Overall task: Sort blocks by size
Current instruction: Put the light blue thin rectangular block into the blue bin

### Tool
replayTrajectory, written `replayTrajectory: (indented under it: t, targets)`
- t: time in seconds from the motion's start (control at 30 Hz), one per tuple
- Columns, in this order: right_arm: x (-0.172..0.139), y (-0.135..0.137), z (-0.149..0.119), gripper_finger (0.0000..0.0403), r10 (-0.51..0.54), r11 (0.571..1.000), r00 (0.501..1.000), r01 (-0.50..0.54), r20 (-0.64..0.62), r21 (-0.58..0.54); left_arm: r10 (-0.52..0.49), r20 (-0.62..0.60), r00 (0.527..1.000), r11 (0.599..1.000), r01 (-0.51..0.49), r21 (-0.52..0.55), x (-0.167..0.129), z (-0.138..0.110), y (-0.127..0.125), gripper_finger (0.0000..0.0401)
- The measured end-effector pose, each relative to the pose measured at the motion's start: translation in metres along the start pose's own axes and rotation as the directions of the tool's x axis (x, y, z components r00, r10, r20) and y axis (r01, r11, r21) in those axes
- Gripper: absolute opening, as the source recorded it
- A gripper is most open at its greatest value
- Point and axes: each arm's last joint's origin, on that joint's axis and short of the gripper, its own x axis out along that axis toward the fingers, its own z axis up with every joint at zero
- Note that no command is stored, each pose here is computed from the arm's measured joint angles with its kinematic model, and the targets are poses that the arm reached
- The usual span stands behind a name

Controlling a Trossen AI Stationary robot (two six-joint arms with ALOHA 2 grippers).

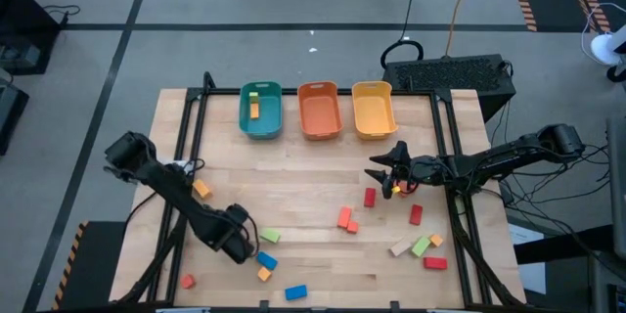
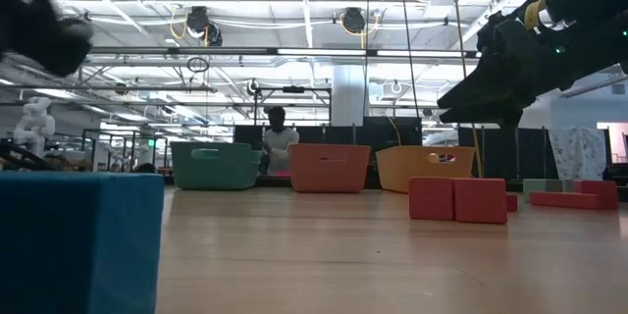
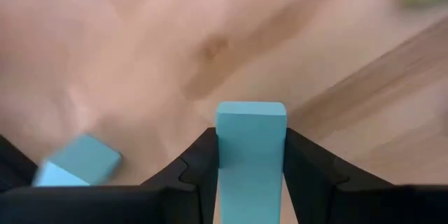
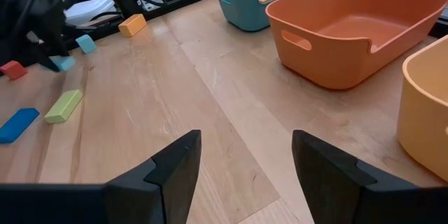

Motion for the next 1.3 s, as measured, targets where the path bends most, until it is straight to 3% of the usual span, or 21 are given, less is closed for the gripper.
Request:
replayTrajectory:
  t: [0.33,0.77,1.03,1.3]
  targets:
    - [0.0,0.0,-0.001,0.021,-0.003,1.0,1.0,0.003,-0.006,-0.002,0.014,0.146,0.989,1.0,-0.01,-0.027,-0.043,0.032,0.039,0.013]
    - [0.0,0.0,-0.001,0.021,-0.003,1.0,1.0,0.003,-0.006,0.0,0.067,0.211,0.975,0.998,-0.069,0.005,-0.056,0.1,0.072,0.013]
    - [0.0,0.0,0.0,0.021,-0.003,1.0,1.0,0.003,-0.006,-0.001,0.008,0.273,0.962,0.999,-0.022,0.049,-0.061,0.146,0.087,0.013]
    - [0.0,0.0,-0.001,0.021,-0.004,1.0,1.0,0.004,-0.006,-0.001,-0.011,0.36,0.933,0.997,-0.016,0.074,-0.091,0.185,0.109,0.013]
